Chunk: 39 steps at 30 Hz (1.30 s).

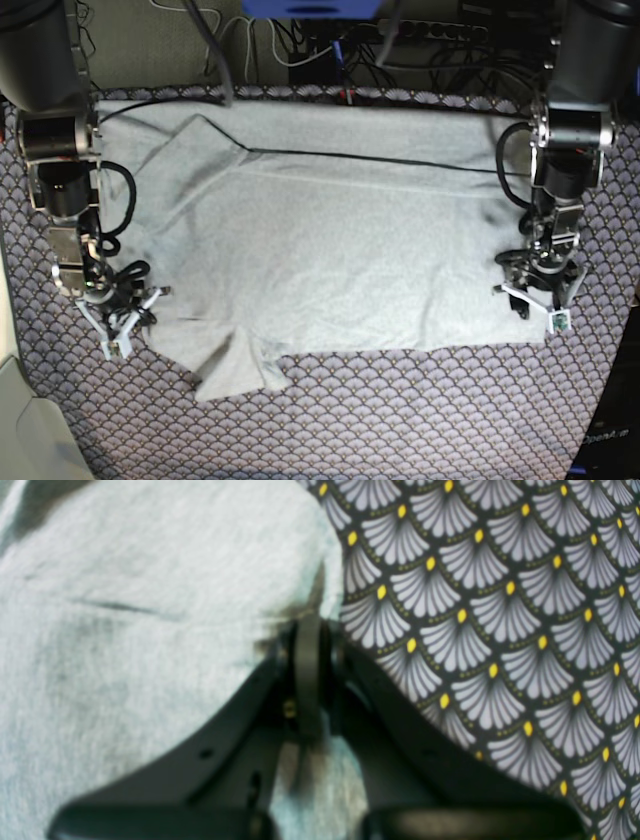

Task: Fold the T-shirt properly
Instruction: 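Grasp the hem edge with both grippers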

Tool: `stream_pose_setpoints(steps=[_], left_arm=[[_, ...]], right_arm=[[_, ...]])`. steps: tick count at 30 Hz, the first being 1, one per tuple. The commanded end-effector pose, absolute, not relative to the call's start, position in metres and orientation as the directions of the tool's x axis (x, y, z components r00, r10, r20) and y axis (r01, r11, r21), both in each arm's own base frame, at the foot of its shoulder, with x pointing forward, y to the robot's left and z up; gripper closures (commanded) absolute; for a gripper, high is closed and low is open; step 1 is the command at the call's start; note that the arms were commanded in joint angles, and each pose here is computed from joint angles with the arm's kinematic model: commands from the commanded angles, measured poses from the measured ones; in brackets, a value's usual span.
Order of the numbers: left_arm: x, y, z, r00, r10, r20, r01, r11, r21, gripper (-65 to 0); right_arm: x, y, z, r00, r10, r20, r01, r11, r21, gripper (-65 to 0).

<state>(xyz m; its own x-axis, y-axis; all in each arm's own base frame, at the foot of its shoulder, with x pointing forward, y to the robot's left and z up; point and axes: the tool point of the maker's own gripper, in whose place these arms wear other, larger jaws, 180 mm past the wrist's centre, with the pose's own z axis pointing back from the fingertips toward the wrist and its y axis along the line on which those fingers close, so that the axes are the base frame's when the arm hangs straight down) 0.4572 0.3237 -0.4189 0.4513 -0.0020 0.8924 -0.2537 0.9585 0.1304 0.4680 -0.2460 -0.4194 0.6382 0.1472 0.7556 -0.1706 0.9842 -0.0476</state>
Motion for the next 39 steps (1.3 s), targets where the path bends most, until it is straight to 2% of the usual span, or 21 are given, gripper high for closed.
stream_pose_setpoints(steps=[1, 15, 23, 25, 30, 31, 33, 39], left_arm=[[0.462, 0.331, -0.409, 0.434, -0.012, 0.901, -0.262, 0.955, 0.139, -36.3], [0.451, 0.352, -0.411, 0.403, 0.105, 0.909, -0.373, 0.926, 0.058, -36.6], [0.454, 0.323, -0.422, 0.413, 0.122, 0.903, -0.342, 0.939, 0.029, -35.5], [0.455, 0.319, -0.423, 0.413, 0.126, 0.902, -0.337, 0.941, 0.023, -30.2], [0.457, 0.318, -0.421, 0.409, 0.122, 0.904, -0.334, 0.942, 0.024, -2.0], [0.457, 0.318, -0.421, 0.408, 0.121, 0.905, -0.335, 0.942, 0.024, 0.0], [0.457, 0.319, -0.420, 0.407, 0.120, 0.906, -0.335, 0.942, 0.025, -1.9], [0.454, 0.342, -0.411, 0.398, 0.109, 0.911, -0.362, 0.931, 0.047, -0.5]], right_arm=[[0.484, -0.252, -0.397, 0.594, 0.144, 0.792, -0.162, 0.985, -0.058, 0.0], [0.484, -0.253, -0.397, 0.595, 0.144, 0.791, -0.160, 0.985, -0.059, 0.0], [0.483, -0.253, -0.399, 0.599, 0.144, 0.788, -0.160, 0.985, -0.058, 0.0], [0.479, -0.254, -0.403, 0.606, 0.144, 0.782, -0.160, 0.985, -0.058, 0.0], [0.474, -0.254, -0.408, 0.613, 0.146, 0.776, -0.162, 0.985, -0.057, 0.0], [0.474, -0.254, -0.408, 0.613, 0.146, 0.776, -0.162, 0.985, -0.057, 0.0], [0.475, -0.254, -0.406, 0.609, 0.144, 0.780, -0.161, 0.985, -0.056, 0.0], [0.469, -0.261, -0.379, 0.524, 0.194, 0.829, -0.182, 0.977, -0.114, 0.0]])
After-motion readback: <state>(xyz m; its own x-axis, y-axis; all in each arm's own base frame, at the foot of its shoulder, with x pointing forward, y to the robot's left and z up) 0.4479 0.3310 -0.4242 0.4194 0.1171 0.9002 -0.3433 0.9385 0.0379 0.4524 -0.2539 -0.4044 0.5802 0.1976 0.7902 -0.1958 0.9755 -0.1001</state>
